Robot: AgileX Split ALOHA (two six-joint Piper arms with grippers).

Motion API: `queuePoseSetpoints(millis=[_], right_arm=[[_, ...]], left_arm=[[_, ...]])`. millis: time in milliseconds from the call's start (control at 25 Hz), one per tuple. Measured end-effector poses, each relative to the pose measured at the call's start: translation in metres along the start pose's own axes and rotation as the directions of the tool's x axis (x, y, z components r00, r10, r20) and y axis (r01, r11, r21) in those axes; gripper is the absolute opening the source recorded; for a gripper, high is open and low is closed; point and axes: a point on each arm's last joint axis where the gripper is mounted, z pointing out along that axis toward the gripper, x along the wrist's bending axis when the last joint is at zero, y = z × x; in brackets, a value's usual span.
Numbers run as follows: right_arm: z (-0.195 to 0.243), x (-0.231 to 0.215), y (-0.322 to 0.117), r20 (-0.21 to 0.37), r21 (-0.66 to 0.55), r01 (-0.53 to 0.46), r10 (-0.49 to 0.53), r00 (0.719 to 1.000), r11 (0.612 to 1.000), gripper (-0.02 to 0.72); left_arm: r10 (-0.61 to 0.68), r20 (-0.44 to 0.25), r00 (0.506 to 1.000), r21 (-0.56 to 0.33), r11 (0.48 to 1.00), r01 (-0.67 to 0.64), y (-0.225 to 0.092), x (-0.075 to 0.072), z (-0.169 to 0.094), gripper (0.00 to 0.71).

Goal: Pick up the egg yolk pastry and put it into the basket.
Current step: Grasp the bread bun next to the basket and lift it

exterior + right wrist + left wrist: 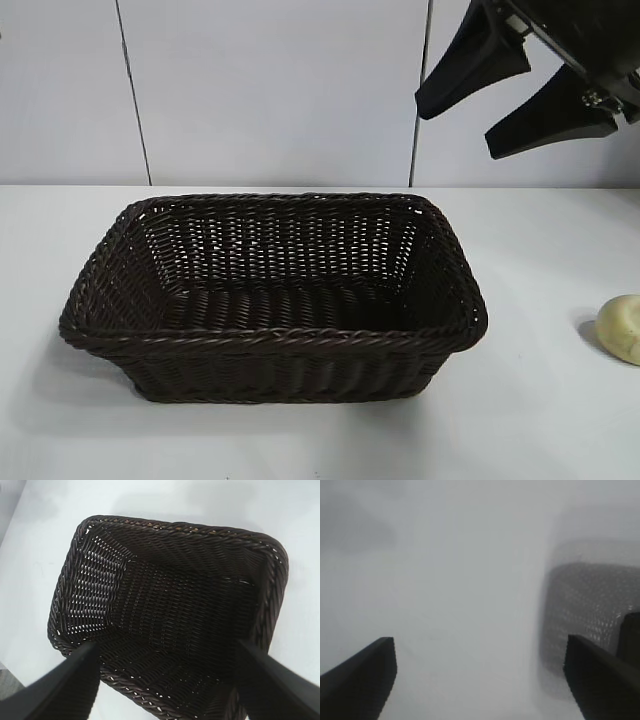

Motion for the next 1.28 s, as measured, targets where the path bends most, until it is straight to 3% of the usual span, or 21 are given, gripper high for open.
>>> queuePoseSetpoints(millis=[400,560,920,1280], right_arm=[[0.000,0.000,0.000,0.000,0.000,0.000,0.000,1.000,1.000,0.538],[0.000,0.000,0.000,0.000,0.000,0.000,0.000,1.000,1.000,0.538],[0.000,0.000,0.000,0.000,0.000,0.000,0.000,1.000,1.000,0.538],[0.000,0.000,0.000,0.001,-0.001,0.001,-0.001,1.000,1.000,0.538]], left_arm=[[0.017,-0.027,0.999,-0.061,0.998,-0.018,-0.100,-0.001,-0.065,0.658],[0.016,-0.028,0.999,-0.084,0.996,-0.019,-0.149,-0.002,-0.077,0.658],[-0.005,-0.027,1.000,-0.156,0.988,0.001,-0.256,-0.004,-0.065,0.658],[-0.009,-0.027,1.000,-0.318,0.948,0.000,-0.315,-0.005,-0.040,0.658]])
